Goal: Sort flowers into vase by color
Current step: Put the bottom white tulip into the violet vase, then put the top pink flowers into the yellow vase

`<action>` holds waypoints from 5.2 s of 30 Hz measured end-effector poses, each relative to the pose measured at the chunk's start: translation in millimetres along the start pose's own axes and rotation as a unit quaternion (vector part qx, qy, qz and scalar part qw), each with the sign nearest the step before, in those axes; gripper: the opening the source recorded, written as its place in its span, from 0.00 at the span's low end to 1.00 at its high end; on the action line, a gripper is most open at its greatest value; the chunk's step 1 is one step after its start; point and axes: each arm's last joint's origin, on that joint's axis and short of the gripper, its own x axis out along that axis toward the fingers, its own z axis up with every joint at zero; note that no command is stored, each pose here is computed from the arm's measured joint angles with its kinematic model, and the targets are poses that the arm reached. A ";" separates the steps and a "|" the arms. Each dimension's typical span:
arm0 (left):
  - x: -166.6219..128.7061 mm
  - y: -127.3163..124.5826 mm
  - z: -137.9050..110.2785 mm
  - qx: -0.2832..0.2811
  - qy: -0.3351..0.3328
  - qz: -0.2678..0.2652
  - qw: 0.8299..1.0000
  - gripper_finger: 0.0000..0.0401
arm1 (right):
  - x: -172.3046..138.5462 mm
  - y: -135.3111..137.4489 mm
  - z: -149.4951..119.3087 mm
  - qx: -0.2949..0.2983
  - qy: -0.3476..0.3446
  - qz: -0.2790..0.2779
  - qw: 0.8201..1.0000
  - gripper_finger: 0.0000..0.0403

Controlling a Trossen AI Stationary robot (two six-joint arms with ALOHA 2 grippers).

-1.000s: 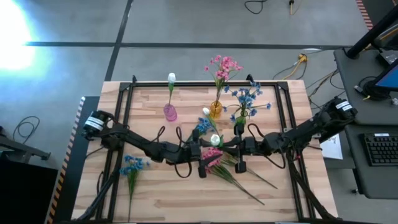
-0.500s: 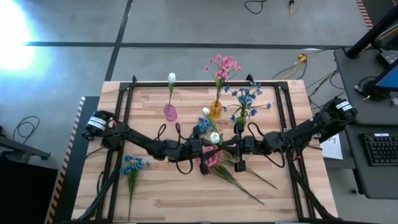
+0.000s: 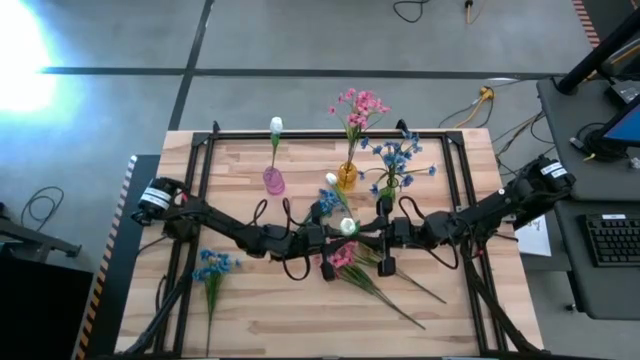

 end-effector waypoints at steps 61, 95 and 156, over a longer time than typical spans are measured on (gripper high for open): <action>-151.0 146.9 98.7 0.010 0.086 0.361 0.929 0.00 | -15.4 -18.9 10.6 -0.029 0.074 -0.094 0.992 0.54; -134.4 153.4 80.1 -0.031 0.096 0.390 0.915 0.00 | -15.5 -19.2 9.7 -0.028 0.078 -0.095 0.992 0.54; -177.4 148.9 91.0 -0.148 0.403 0.314 0.847 0.52 | -15.8 -19.1 7.5 -0.033 0.089 -0.094 0.991 0.54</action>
